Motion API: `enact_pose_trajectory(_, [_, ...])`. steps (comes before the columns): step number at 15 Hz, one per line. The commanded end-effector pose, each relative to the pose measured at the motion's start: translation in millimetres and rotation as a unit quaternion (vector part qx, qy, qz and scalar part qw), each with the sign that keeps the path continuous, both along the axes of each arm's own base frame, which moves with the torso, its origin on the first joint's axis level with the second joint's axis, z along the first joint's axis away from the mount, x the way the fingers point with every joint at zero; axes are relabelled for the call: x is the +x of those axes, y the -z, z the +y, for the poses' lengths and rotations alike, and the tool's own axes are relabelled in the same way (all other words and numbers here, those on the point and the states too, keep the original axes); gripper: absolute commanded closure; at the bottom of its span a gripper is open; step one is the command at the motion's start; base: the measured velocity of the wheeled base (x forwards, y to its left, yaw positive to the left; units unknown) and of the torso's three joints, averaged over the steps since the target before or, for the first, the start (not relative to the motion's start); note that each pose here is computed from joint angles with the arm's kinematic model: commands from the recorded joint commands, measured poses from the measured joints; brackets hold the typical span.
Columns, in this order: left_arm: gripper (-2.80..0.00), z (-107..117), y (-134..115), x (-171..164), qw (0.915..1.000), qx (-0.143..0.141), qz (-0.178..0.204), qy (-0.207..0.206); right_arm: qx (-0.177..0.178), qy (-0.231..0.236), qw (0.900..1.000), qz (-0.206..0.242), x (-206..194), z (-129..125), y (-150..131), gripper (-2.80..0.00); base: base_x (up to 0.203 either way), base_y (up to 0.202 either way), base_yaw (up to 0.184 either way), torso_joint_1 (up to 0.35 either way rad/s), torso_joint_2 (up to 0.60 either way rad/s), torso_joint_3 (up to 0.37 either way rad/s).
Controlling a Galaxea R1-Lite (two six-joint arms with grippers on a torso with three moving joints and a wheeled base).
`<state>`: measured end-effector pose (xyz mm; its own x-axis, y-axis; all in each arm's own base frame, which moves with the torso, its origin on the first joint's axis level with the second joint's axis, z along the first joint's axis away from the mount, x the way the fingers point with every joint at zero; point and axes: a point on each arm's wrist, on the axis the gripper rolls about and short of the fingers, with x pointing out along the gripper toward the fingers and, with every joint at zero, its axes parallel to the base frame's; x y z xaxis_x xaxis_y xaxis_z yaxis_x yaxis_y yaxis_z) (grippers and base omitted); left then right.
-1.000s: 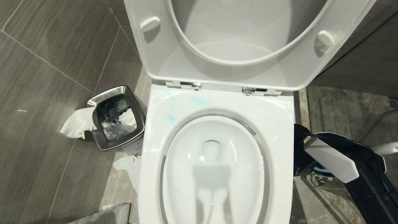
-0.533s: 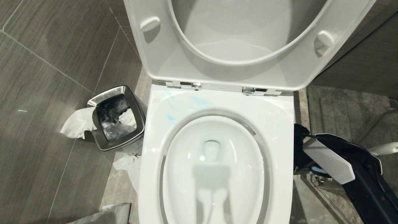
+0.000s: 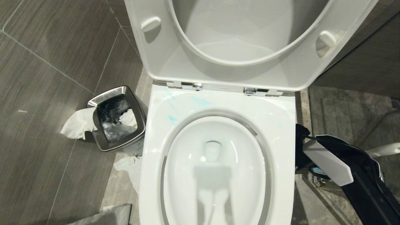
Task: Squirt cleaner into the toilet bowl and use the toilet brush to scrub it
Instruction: Pour in the cleaning agent
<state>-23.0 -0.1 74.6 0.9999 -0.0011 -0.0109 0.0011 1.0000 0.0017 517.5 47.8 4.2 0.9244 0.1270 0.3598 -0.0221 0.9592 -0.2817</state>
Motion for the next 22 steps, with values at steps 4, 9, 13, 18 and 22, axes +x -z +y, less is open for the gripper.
enact_pose_trajectory(4, [0.0, 0.0, 0.1, 0.1, 1.0, 0.0, 0.001, -0.001, -0.001, -0.001, 1.0, -0.009, 1.5, 0.4, 0.6, -2.8, 0.0, 0.0, 0.0, 0.0, 0.0, 0.0])
enact_pose_trajectory(9, [0.0, 0.0, 0.1, 0.1, 1.0, 0.0, 0.001, -0.001, -0.001, 0.0, 1.0, -0.01, 2.0, 0.4, 0.4, 0.0, 0.0, 0.0, 0.0, 0.0, 0.0, 0.0])
enact_pose_trajectory(13, [0.0, 0.0, 0.1, 0.1, 1.0, 0.0, 0.001, -0.001, -0.002, 0.003, 1.0, -0.011, 2.0, 0.2, 0.3, 0.0, 0.0, 0.0, 0.0, 0.0, 0.0, 0.0])
enact_pose_trajectory(18, [0.0, 0.0, 0.1, 0.1, 1.0, 0.0, 0.001, -0.001, 0.006, 0.042, 0.999, -0.02, 4.1, -1.3, -4.0, 0.0, 0.0, 0.0, 0.0, 0.0, 0.0, 0.0])
enact_pose_trajectory(22, [0.0, 0.0, 0.1, 0.1, 1.0, 0.0, 0.001, -0.001, 0.018, 0.087, 0.996, -0.028, 5.9, -3.2, -8.4, 0.0, 0.0, 0.0, 0.0, 0.0, 0.0, 0.0])
